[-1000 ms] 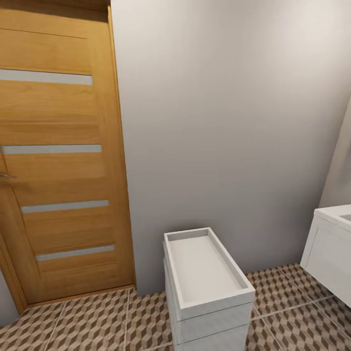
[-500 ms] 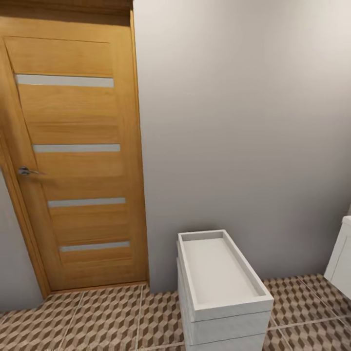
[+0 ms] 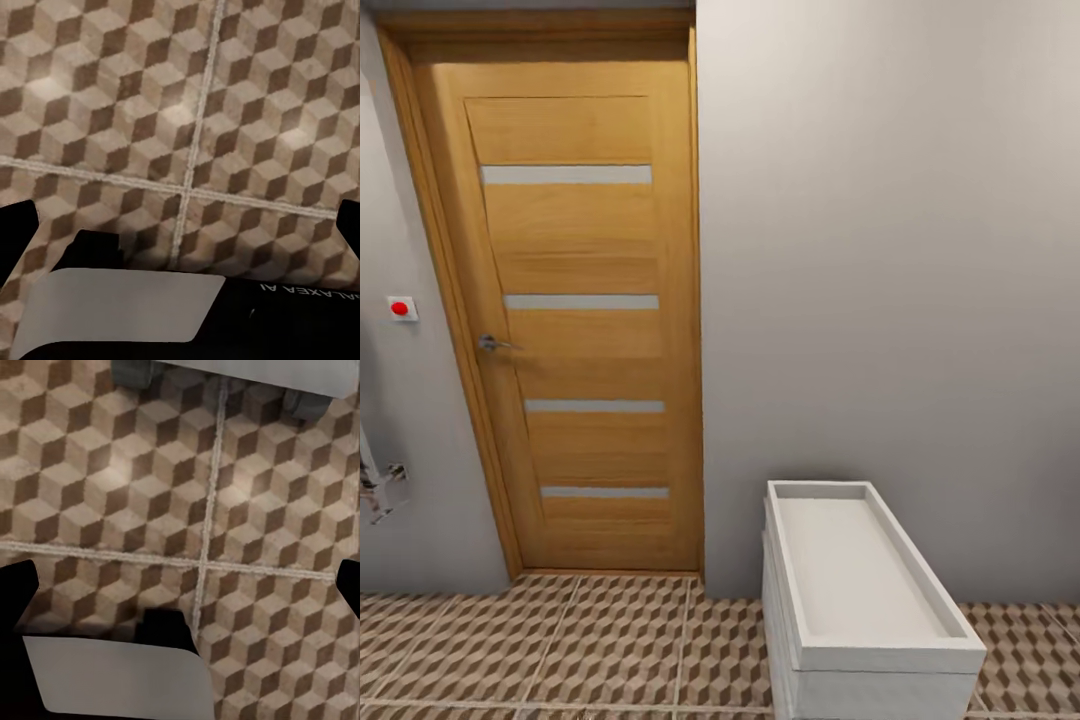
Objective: Take the four mousetraps from the cabinet in the bathroom and place them on the bathroom floor. Make sure all four end up on the same floor surface, and ensure that at least two of them are either under or directly next to the same bathroom sink.
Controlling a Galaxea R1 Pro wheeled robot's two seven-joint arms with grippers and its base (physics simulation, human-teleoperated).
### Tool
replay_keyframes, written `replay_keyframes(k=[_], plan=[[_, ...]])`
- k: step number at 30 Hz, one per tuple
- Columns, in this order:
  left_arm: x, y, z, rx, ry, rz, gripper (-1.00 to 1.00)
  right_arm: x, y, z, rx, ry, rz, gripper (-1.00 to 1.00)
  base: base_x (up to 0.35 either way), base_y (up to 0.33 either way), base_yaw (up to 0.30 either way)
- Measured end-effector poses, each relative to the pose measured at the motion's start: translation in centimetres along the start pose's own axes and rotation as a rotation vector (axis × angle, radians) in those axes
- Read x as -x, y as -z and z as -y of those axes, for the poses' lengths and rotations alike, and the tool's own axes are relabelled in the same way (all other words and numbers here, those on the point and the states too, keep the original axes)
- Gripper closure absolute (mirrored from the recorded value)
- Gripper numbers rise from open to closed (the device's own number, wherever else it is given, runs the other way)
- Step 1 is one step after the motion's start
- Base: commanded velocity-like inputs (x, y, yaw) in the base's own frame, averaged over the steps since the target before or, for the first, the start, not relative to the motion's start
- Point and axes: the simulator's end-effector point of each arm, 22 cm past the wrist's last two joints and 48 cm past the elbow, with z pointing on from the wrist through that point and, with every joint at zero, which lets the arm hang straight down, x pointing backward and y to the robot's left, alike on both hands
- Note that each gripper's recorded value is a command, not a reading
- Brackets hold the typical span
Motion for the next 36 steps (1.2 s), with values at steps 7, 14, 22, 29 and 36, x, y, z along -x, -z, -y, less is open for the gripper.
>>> replay_keyframes(k=[7, 14, 22, 29, 36], plan=[[0.0, 0.0, -0.02, 0.0, 0.0, 0.0, -1.0, 0.02, 0.01, -0.09, 0.001, 0.0, 0.0, -1.0, 0.0, 0.0, 0.3], [0.0, 0.0, -0.01, 0.0, 0.0, 0.0, -1.0, 0.03, 0.01, -0.1, 0.0, 0.0, 0.001, -1.0, 0.0, 0.0, 0.3], [0.0, 0.0, -0.01, 0.0, 0.0, 0.0, -1.0, -0.01, 0.0, 0.0, -0.001, 0.0, -0.001, -1.0, 0.0, 0.0, 0.3], [0.0, 0.0, 0.0, 0.0, 0.0, 0.0, -1.0, -0.02, 0.0, 0.02, -0.001, 0.0, -0.001, -1.0, 0.0, 0.0, 0.3], [-0.01, 0.0, 0.03, 0.0, 0.0, 0.0, -1.0, -0.02, 0.0, 0.04, -0.002, 0.0, -0.001, -1.0, 0.0, 0.0, 0.3]])
